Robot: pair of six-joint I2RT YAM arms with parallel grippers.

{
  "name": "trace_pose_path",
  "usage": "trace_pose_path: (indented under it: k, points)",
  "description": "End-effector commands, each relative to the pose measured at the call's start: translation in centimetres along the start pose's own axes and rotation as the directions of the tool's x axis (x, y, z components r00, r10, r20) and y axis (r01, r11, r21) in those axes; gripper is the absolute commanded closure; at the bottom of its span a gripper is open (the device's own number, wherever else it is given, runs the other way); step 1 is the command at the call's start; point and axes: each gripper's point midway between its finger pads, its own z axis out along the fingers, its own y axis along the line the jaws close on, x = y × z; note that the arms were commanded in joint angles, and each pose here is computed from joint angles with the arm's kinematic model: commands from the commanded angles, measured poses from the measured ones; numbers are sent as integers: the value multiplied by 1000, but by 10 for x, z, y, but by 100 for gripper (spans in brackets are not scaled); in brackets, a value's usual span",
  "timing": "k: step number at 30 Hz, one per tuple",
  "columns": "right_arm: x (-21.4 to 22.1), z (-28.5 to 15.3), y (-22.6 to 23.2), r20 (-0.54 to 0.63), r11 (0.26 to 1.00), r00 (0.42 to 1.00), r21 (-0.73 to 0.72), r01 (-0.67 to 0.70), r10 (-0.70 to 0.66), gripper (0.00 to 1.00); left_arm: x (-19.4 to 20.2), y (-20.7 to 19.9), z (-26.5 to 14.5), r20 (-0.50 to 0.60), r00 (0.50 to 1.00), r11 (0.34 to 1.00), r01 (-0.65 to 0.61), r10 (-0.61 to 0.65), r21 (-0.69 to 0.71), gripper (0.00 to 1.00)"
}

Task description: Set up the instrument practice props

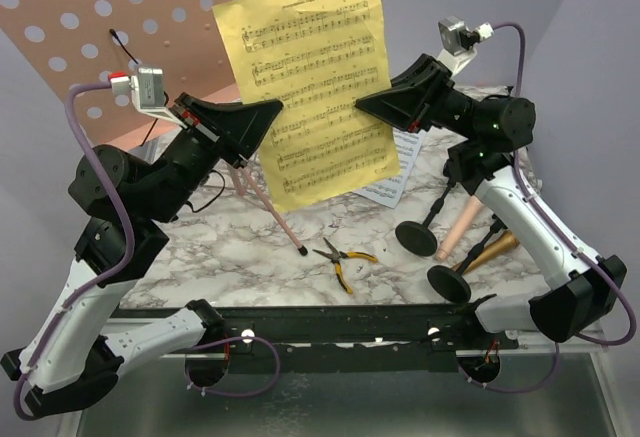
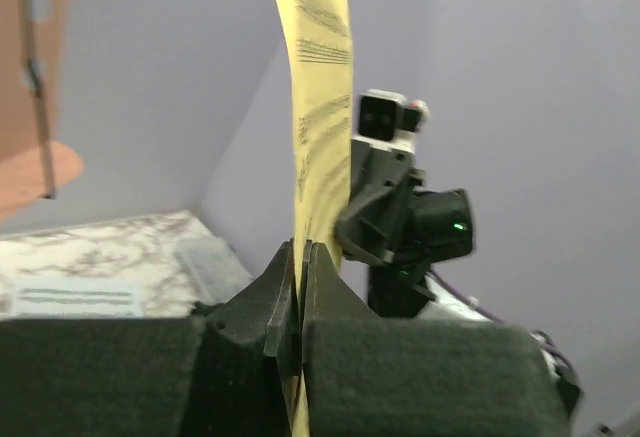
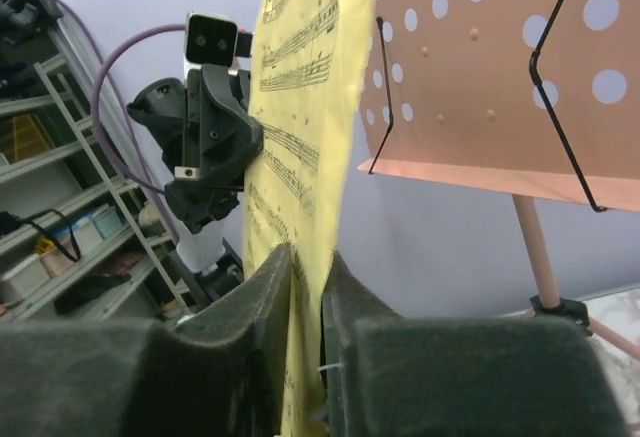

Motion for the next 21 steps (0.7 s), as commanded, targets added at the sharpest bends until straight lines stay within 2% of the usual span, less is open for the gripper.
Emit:
trace_pose_path:
  k: [1,3,5,11,21]
  points:
    - [-23,10,-17,69,993,995,99,70,-77,68,-41,43,-17,76,969,938,-204,234,-280,100]
    - [-32,11,-39,97,976,991,206,72,-93,50,-62,57,-29,87,939,877,-274,333,-393,100]
    - [-39,12,-61,108,952,989,297,66,-102,43,-84,63,-40,87,905,817,-330,416,-474,100]
    - [-49,29,-103,102,924,989,378,57,-103,42,-115,67,-46,-1,824,684,-471,567,-557,100]
    - [-48,86,-122,91,920,990,386,67,-110,41,-124,72,-33,-59,771,605,-542,634,-582,100]
